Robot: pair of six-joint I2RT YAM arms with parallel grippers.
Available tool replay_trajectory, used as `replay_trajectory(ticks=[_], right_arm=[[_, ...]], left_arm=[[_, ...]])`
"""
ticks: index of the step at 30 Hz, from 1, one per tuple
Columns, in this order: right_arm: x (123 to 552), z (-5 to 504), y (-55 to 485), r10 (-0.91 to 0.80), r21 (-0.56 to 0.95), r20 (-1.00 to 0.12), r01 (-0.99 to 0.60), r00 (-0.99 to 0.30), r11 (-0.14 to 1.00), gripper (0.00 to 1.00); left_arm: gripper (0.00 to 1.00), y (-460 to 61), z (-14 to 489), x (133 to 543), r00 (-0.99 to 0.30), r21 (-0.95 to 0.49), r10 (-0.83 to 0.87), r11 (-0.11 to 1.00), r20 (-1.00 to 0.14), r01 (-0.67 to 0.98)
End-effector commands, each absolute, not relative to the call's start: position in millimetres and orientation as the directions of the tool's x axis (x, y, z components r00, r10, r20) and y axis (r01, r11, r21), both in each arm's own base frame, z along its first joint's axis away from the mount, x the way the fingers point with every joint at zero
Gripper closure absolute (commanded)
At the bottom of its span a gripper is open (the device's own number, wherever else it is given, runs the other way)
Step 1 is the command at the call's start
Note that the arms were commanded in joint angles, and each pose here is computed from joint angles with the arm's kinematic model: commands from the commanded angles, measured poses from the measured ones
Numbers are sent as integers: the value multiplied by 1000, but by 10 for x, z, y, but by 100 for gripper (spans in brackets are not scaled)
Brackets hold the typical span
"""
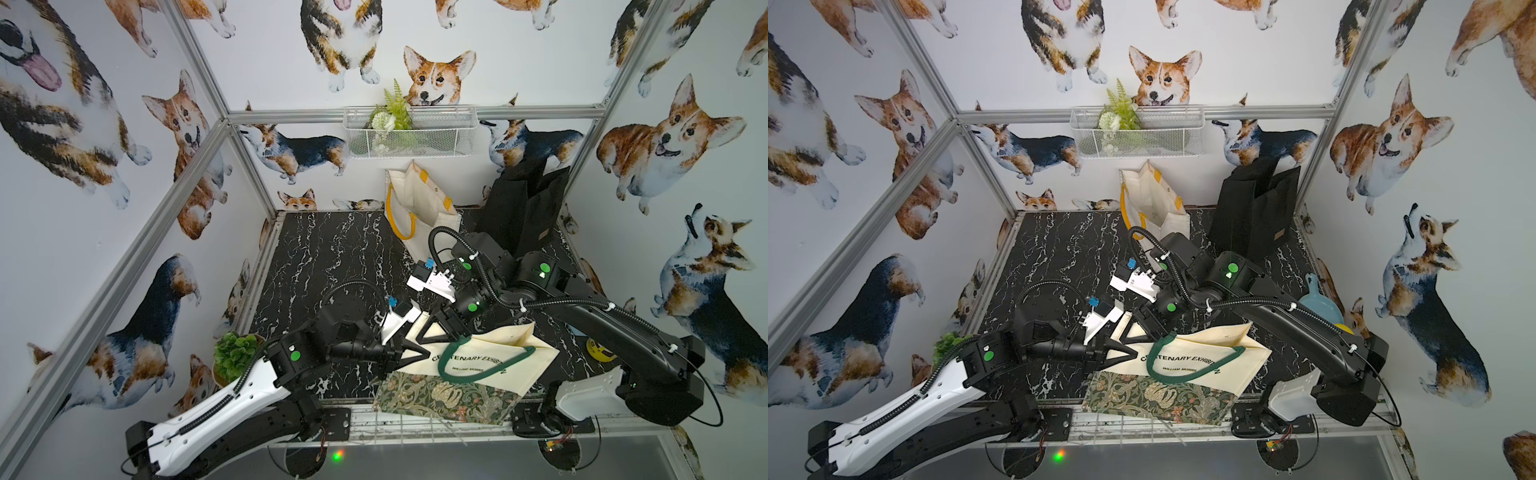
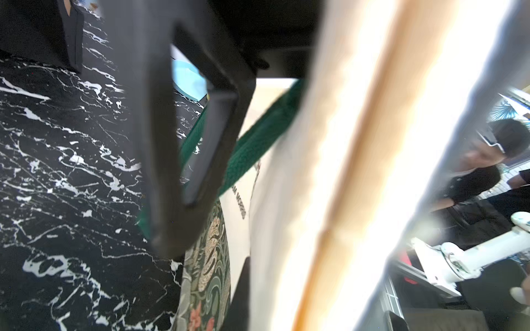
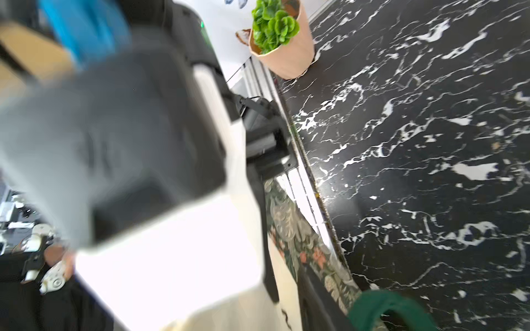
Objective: Put away the canvas bag
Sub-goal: Press the canvas bag at the center of the board.
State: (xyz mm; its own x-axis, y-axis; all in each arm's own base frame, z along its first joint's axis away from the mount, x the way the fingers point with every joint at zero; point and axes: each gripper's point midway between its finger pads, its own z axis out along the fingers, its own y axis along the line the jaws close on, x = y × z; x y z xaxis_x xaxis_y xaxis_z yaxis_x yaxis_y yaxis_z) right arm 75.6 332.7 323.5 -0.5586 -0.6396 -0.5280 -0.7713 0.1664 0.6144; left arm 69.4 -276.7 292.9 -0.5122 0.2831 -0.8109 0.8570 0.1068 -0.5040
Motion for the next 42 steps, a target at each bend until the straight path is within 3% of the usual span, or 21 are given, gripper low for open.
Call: replay_trajectory(ticks=[1,10,17,27,35,42], right_arm=[[622,3146,3222,-667,636,-509,-760,-544,135,50],[518,3066,2927,-661,624,-496,-761,-563,179,50],[677,2856,2631,-618,606,-457,-733,-639,309,49],[613,2805,2322,-583,581,-490,-741,-649,337,47],[584,2826,2138,-574,530,-507,-758,-643,381,31],[716,2779,1834,-564,383,-527,-770,-636,510,30]], left_arm=[[100,-2650,3173,693,-456,-454,220,63,-862,889],[100,-2400,3189,778,-455,-437,224,130,-862,890],[100,-2290,3279,814,-465,-449,229,119,-855,885],[100,-2119,3434,1022,-496,-477,170,141,-852,868],[100,-2110,3489,1243,-515,-495,129,160,-847,854],[100,-2114,3496,1286,-521,-501,121,163,-845,850]])
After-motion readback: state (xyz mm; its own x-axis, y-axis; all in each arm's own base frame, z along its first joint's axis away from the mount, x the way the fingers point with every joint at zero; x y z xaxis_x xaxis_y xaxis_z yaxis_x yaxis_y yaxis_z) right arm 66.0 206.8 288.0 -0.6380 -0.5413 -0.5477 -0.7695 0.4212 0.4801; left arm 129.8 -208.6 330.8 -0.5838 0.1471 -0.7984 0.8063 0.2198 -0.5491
